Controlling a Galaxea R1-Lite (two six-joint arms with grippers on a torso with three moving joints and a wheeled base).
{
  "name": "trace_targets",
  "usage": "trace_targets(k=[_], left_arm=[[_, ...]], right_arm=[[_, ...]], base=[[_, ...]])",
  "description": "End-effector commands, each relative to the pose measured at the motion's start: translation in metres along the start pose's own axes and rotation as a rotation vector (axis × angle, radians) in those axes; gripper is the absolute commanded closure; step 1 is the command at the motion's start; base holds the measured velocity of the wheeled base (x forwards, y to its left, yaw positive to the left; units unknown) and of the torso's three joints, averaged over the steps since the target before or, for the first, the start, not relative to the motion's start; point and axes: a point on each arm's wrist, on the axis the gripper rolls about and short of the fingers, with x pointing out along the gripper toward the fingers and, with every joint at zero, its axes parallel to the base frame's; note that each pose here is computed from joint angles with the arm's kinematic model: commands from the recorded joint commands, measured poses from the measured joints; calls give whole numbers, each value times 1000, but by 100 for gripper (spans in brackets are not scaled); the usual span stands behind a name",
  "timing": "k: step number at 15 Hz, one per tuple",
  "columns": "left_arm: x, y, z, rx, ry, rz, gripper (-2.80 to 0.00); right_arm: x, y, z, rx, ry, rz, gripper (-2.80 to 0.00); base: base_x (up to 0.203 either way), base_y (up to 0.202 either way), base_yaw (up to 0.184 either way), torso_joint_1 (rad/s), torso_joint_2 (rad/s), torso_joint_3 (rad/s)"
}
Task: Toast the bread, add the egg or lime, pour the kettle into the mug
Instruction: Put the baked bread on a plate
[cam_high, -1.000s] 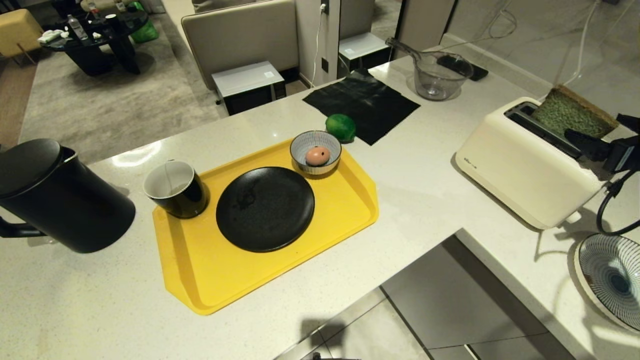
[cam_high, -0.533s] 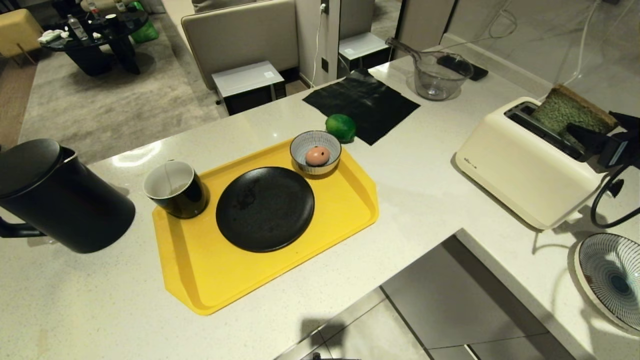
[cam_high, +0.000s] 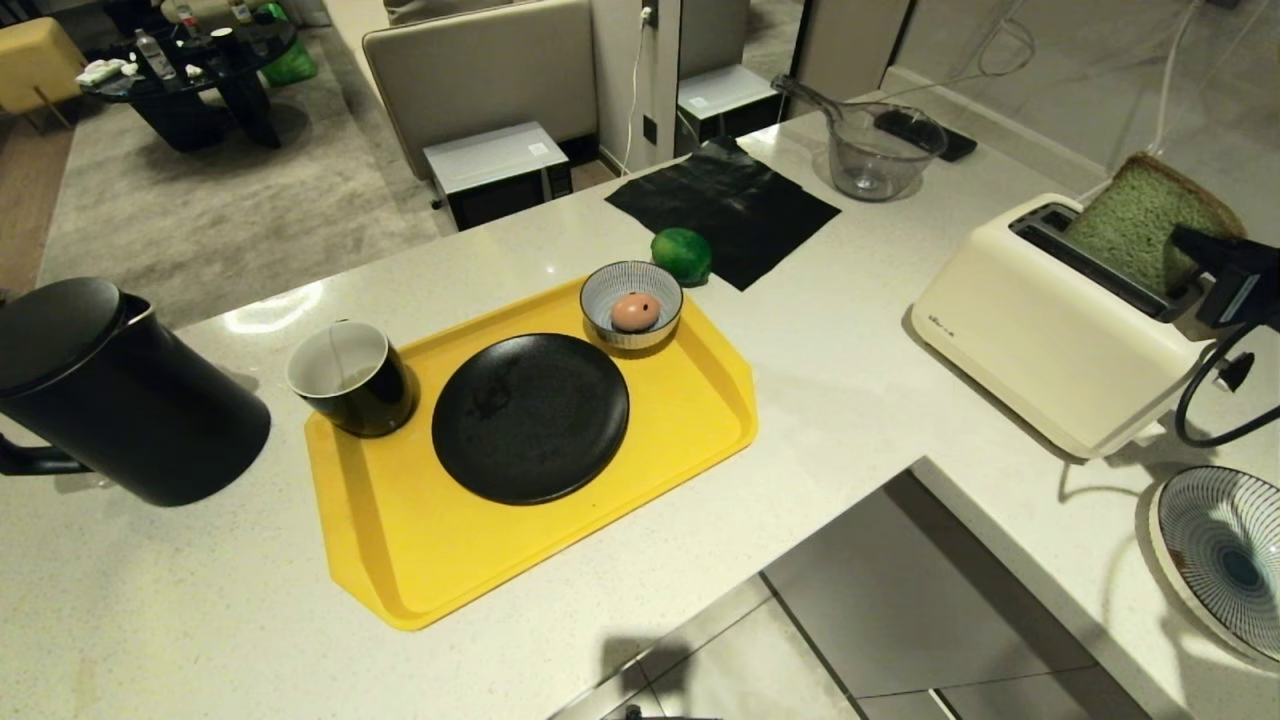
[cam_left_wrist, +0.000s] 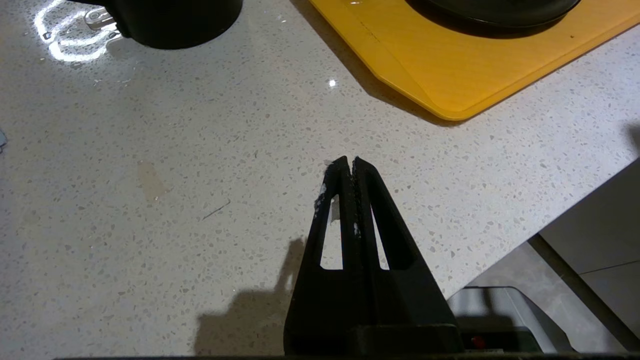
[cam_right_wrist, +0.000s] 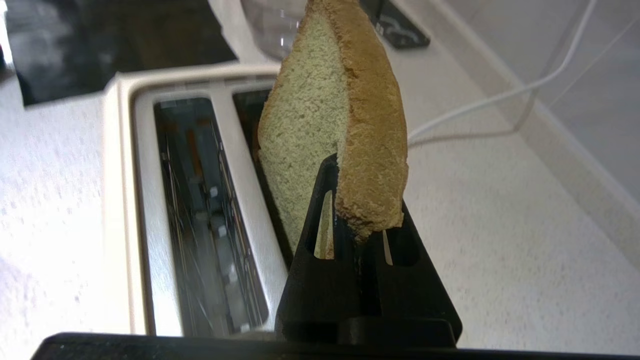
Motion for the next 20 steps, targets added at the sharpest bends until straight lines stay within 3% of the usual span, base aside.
trace_targets(k=[1,7,9,11,20], left_arm=[[0,0,0,0,0,0,0],[0,0,0,0,0,2,0],[0,0,0,0,1,0,0],[0,0,0,0,1,1,0],[0,0,0,0,0,2,0]], right_arm=[[-4,3,5,-5,-37,2,0],[-15,6,15,-5,-107,-7,0],[-20,7,31,58,-159,-33,0],[-25,8,43,67,-188,-52,0],[-63,33,88,113,-127,-1,0]], base=[[0,0,0,0,0,0],[0,0,0,0,0,0],[0,0,0,0,0,0],[0,0,0,0,0,0],[0,0,0,0,0,0]])
